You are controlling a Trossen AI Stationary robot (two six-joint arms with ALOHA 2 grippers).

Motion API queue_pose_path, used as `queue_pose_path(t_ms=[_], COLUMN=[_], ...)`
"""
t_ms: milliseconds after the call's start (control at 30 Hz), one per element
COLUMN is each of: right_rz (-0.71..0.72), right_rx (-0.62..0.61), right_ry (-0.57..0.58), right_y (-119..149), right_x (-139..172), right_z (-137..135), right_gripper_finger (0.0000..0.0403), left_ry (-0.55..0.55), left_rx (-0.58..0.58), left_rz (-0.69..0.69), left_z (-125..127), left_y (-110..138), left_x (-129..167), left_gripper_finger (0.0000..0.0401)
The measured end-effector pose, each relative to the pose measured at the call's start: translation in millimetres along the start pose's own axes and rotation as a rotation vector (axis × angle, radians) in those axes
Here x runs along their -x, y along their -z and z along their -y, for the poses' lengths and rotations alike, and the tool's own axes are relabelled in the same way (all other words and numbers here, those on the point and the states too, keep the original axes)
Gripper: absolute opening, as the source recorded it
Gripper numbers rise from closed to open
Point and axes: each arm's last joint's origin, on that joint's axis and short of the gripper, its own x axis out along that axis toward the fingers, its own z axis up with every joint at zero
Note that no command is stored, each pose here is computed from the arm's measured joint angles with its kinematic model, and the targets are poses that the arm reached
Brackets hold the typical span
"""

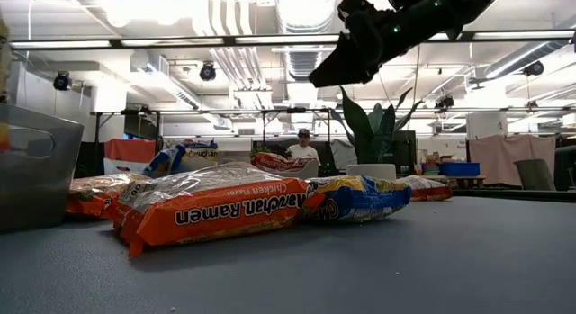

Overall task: Sort Maruchan noodles
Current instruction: Put the orange noodle pack into the black bin

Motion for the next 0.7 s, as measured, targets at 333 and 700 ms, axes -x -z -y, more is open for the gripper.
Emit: queue_pose_path(t_ms=[333,700], right_rz=[0.071,0.069], right_rx=[-0.034,-0.037], right_ry=[0.021,0.021], right_y=[-7.9,-7.6], right_x=[2.9,2.8], right_z=[6.9,6.9], right_gripper_finger=[0.0238,0.0238], left_ry=[-0.062,-0.162], left_rx=[-0.069,-0.104], left_rz=[0.091,0.082], left_z=[-4.2,7.5], left_y=[-2.5,0.5], left_x=[-6.6,-28.9], left_gripper_finger=[0.0103,0.0103])
